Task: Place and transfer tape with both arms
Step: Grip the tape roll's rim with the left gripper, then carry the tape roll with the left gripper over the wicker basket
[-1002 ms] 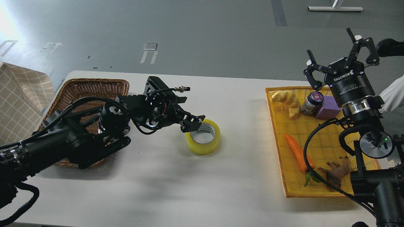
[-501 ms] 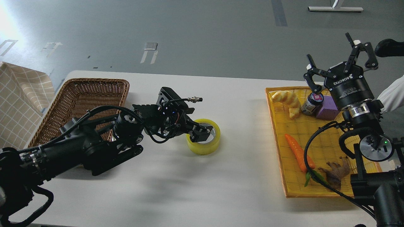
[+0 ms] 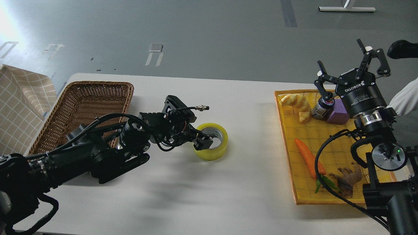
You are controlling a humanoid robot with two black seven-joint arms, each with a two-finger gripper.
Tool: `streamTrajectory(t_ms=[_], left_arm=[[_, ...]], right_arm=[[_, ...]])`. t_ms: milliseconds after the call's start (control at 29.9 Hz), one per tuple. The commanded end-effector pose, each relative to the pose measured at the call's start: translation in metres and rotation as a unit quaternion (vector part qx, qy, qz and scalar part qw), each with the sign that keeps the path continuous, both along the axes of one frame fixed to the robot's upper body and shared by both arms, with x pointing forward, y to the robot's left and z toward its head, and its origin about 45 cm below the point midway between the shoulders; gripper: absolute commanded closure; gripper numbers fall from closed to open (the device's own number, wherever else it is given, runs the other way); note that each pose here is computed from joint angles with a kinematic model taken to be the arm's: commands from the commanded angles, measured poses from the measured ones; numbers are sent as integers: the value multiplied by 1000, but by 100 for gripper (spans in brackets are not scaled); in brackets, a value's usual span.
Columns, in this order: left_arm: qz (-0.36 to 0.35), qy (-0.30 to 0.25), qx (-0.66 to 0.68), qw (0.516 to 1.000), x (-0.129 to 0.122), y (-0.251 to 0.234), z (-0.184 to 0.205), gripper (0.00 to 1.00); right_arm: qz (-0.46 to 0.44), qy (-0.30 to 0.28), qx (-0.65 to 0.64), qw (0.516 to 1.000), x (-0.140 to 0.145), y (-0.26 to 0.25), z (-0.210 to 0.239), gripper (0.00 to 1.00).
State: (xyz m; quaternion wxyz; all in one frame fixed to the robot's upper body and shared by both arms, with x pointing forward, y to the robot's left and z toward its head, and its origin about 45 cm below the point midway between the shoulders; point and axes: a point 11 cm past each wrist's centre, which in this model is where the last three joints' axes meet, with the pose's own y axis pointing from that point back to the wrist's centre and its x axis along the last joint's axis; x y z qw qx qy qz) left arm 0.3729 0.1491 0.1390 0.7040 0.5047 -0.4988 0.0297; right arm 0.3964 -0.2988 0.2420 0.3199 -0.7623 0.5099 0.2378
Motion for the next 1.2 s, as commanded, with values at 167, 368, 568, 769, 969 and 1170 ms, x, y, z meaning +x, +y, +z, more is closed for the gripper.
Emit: streamTrajectory(t_ms=[167,368,568,769,969,1170], left_arm=[[24,5,14,1000,0,10,-12,23],[30,10,16,999,-3,12,-17,51],[8,17,3,1000,-7,7,-16,100],[-21,-1,-18,1000,4,-5,9,100],[-14,-22,-42,999,28,2,50,100],[18,-37,-54,998,52,43,89,100]], right_arm=[[0,1,0,1000,0,0,-1,1],[0,1,0,1000,0,0,-1,1],[0,1,0,1000,0,0,-1,1],[1,1,2,1000,0,1,-1,1],[0,0,3,1000,-1,1,-1,1],[0,1,3,1000,0,1,-1,1]])
